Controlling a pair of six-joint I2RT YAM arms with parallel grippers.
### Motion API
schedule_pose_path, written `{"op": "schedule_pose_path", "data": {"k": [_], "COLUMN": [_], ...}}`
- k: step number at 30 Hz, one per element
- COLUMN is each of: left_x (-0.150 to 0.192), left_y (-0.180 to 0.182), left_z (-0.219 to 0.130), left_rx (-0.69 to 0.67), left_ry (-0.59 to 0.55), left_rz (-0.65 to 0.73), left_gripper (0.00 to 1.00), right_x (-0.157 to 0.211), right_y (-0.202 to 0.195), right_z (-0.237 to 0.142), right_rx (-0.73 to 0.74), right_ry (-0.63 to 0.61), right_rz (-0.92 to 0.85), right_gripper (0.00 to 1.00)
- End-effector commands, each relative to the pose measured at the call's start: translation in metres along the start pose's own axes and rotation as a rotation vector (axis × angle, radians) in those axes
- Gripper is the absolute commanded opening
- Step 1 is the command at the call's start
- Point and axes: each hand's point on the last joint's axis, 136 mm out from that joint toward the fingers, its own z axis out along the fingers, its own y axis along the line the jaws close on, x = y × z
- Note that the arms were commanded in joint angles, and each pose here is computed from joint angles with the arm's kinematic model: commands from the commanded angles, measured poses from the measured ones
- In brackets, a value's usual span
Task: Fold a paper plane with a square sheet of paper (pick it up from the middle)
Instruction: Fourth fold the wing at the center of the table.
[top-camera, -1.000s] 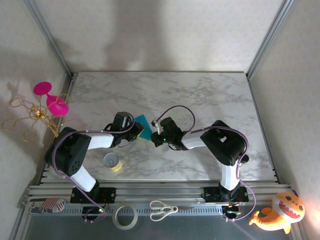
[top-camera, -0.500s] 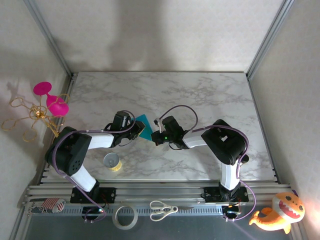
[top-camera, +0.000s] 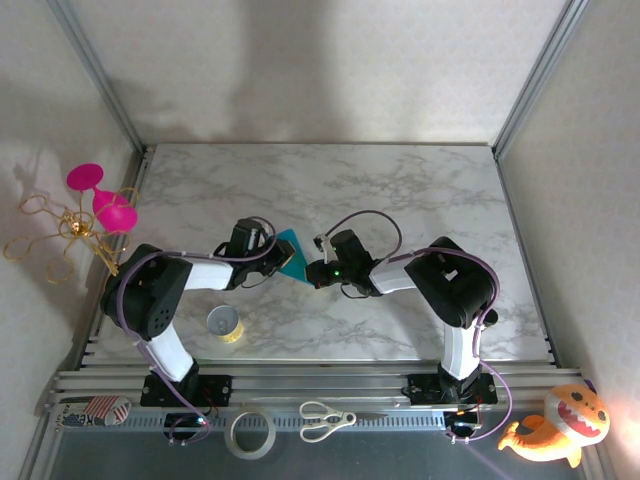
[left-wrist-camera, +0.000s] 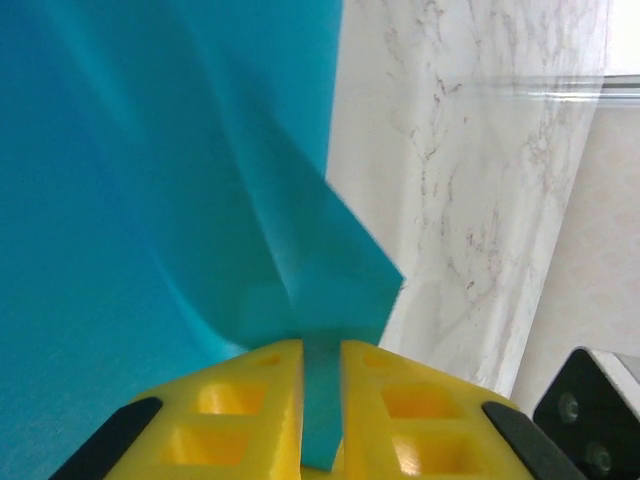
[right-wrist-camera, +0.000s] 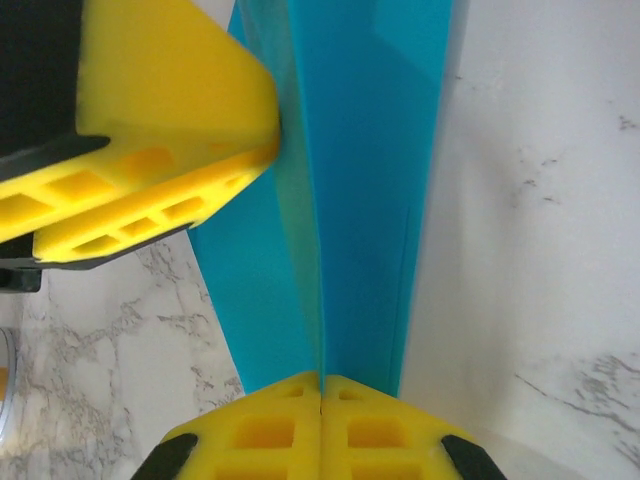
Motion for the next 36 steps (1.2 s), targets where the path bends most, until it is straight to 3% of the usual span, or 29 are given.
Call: {"op": "schedule_pose_path", "data": {"k": [1,17,28,36], "left_x": [0.000,-0.001,-0.017,-0.019], "left_y": [-0.014,-0.013,-0.025,-0.009], "left_z": [0.007,0.015,-0.003,-0.016], "left_rx": [0.037,0.028,0.047,0.073], "left_ry": [0.022,0.039,-0.033,-0.080], "left_rz": [0.042,0.057,0.075,0.019], "left_gripper": [0.15,0.15,0.16,0.14], "right_x": [0.059,0.063,0.070,0.075], "right_y": [-0.038,-0.042,-0.047,-0.053], "right_z": [-0.002,0.000,0.003,0.005], "right_rx": [0.106,0.087,0.096,0.116], "right_ry": [0.182,0.220,0.263,0.281], "right_rz": [0.111,0.154,0.165,0.179], "right_gripper": [0.05,0.14,0.05,0.05]}}
